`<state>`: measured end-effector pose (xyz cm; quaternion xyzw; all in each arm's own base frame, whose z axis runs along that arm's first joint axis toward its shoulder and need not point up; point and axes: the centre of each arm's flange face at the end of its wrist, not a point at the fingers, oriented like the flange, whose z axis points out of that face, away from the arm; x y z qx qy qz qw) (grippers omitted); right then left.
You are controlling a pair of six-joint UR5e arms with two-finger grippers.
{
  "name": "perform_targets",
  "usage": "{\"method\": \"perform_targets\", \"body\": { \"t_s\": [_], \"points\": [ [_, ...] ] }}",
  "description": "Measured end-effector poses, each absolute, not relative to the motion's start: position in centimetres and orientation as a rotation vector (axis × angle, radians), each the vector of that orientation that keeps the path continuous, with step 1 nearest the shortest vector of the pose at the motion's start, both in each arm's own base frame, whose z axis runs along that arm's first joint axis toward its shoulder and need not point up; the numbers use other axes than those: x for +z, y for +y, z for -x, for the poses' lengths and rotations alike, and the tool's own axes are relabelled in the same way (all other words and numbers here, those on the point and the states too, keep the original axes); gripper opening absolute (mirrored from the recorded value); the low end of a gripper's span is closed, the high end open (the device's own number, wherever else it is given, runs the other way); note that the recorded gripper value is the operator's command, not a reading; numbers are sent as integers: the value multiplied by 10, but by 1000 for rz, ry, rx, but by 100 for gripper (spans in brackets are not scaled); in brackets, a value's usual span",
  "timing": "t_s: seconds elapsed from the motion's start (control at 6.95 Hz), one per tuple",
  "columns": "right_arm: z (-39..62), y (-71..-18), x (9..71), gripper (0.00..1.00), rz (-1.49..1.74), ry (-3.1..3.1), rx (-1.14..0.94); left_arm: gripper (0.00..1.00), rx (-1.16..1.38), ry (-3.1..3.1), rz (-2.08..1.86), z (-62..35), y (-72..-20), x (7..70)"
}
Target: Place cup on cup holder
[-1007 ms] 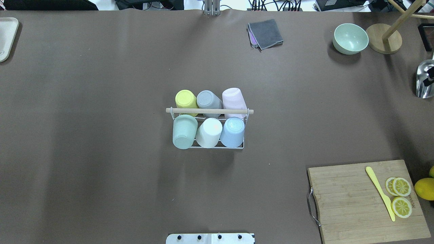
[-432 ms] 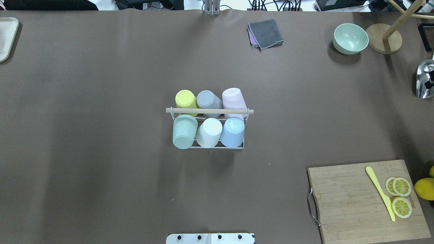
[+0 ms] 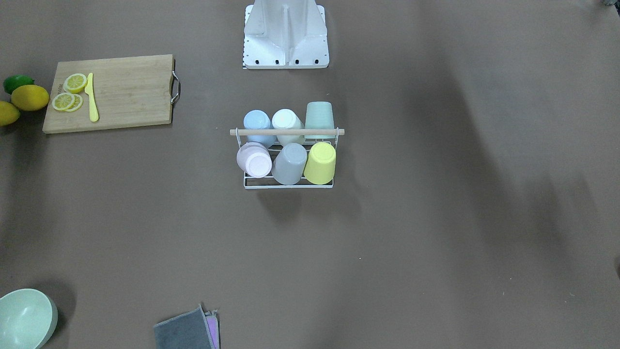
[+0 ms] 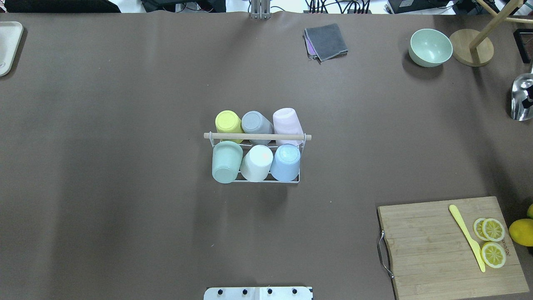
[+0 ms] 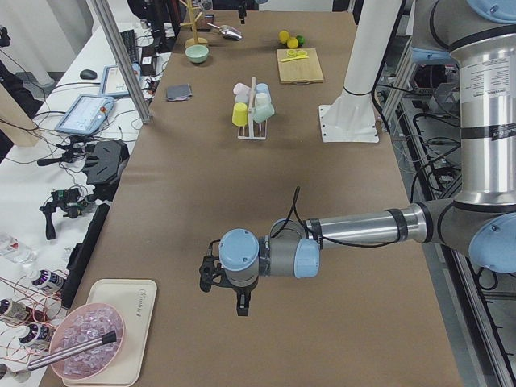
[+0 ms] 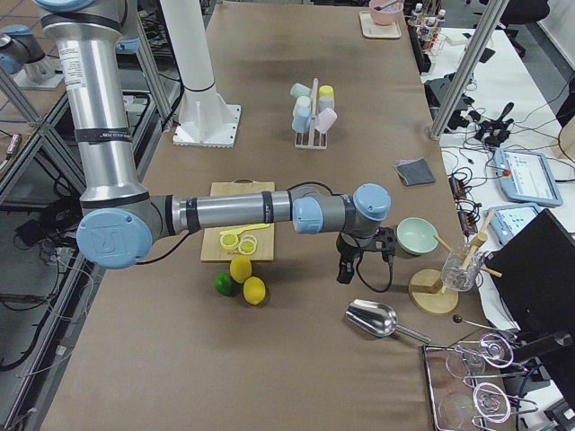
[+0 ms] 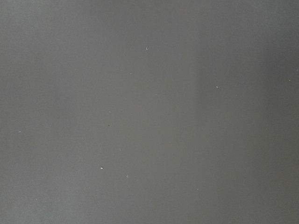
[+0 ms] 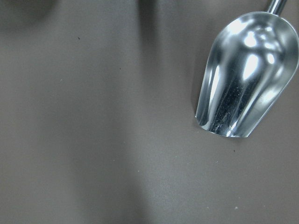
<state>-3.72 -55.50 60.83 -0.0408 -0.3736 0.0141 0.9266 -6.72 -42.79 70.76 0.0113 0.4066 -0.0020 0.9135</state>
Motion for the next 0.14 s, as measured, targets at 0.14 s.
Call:
{"method": "perform_targets", "body": {
  "t_s": [0.14],
  "points": [
    [37, -556, 608, 99, 82, -763, 29, 97, 2, 838, -38, 67, -429, 706]
  ]
}}
